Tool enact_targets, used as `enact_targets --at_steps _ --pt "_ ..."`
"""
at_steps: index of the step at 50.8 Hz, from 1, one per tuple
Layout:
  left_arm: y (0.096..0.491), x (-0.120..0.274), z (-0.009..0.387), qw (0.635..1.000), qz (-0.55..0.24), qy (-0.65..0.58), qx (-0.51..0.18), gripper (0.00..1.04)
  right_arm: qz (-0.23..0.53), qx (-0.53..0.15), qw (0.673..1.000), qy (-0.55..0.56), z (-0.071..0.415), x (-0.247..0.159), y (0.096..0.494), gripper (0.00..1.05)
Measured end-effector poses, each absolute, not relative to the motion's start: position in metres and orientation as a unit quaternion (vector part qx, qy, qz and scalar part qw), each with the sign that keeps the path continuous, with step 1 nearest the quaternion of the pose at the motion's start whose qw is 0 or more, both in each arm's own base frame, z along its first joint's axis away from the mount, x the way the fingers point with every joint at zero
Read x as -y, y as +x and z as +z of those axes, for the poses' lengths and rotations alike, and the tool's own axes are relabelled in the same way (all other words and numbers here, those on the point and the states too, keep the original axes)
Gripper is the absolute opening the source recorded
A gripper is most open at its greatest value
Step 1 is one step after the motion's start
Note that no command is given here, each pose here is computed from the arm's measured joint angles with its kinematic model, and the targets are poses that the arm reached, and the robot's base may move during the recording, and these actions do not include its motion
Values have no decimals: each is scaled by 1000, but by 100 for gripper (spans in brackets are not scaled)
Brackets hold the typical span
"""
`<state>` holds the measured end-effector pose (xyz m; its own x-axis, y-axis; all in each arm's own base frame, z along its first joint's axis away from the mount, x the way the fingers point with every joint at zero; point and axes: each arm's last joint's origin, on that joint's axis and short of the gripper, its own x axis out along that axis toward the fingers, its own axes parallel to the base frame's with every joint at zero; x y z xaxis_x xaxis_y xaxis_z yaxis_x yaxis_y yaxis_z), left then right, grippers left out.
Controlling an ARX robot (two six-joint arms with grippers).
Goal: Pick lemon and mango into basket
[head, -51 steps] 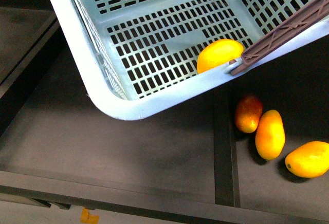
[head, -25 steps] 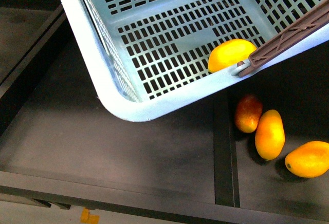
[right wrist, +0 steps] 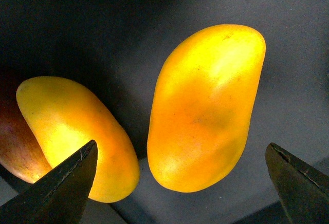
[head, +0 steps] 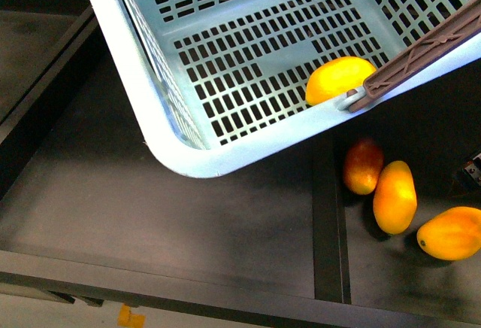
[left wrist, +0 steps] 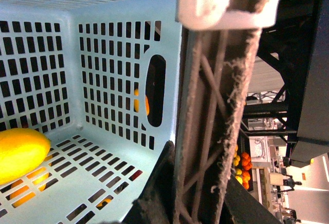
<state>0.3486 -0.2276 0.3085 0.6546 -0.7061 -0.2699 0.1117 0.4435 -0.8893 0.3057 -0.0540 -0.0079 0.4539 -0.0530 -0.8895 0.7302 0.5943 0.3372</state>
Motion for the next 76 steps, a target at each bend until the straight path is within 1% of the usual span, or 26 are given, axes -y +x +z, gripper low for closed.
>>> enact_targets --at_steps 20,37,44,51,52,55,60,63,68,75,76 --pt "349 228 308 786 -260 -459 -323 7 -272 -461 756 377 -25 55 311 96" --pt "349 228 308 786 -260 -459 -323 7 -280 -462 754 374 -39 55 327 96" --pt "349 228 308 786 -260 -459 -324 7 -278 -471 751 370 -48 50 329 96" --pt "349 228 308 786 -260 -459 -324 7 -286 -474 745 371 -52 50 327 71" --pt "349 228 308 786 -260 -459 -323 7 -287 -474 745 372 -52 50 327 68" --pt "349 228 308 786 -260 -459 -324 7 -288 -472 745 373 -52 52 325 64" --pt "349 228 308 786 -260 -459 -324 7 -283 -475 751 360 -47 56 319 63" --pt "349 228 308 786 -260 -459 -324 7 -277 -474 761 345 -38 63 315 62" --pt "349 228 308 786 -260 -459 -323 7 -260 -457 789 317 -6 86 309 62" --pt "349 228 308 786 -260 -459 -323 7 -224 -421 829 293 51 119 296 62" --pt "349 228 308 786 -260 -459 -323 7 -222 -417 831 294 55 120 295 62"
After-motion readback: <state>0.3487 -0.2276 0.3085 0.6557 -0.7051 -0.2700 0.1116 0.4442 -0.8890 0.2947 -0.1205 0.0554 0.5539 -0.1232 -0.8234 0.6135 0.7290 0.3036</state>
